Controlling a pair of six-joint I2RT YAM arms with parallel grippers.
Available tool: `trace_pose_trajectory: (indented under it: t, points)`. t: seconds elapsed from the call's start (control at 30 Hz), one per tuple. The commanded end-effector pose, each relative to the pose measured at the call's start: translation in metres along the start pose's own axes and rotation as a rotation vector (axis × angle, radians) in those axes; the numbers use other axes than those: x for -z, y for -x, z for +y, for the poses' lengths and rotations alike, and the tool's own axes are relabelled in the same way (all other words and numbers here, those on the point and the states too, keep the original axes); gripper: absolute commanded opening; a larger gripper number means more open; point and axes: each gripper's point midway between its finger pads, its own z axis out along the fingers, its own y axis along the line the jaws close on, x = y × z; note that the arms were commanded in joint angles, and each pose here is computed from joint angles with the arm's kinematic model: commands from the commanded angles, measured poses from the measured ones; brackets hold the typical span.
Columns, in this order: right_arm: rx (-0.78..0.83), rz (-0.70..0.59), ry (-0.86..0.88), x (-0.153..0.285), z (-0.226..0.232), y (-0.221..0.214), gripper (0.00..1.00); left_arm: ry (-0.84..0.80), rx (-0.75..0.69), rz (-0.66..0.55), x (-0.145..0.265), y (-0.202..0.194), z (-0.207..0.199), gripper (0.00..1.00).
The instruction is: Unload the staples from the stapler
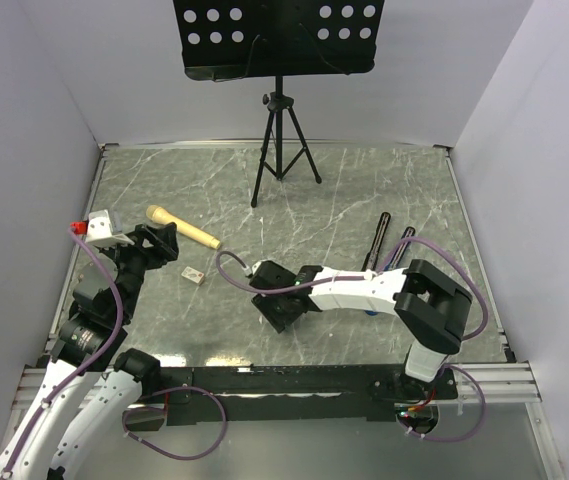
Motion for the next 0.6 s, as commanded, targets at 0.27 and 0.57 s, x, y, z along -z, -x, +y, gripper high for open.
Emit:
trace_pose_trajectory:
  t: [0.27, 0.57]
  points:
    - [0.001, 0.027, 0.002, -0.012, 0.01, -0.01, 0.51, -0.013, -0.003, -0.02, -0.001, 0.004, -0.003, 0.76]
    - [0.001, 0.017, -0.021, -0.009, 0.011, -0.008, 0.42, -0.014, -0.002, -0.019, -0.001, 0.004, -0.003, 0.76]
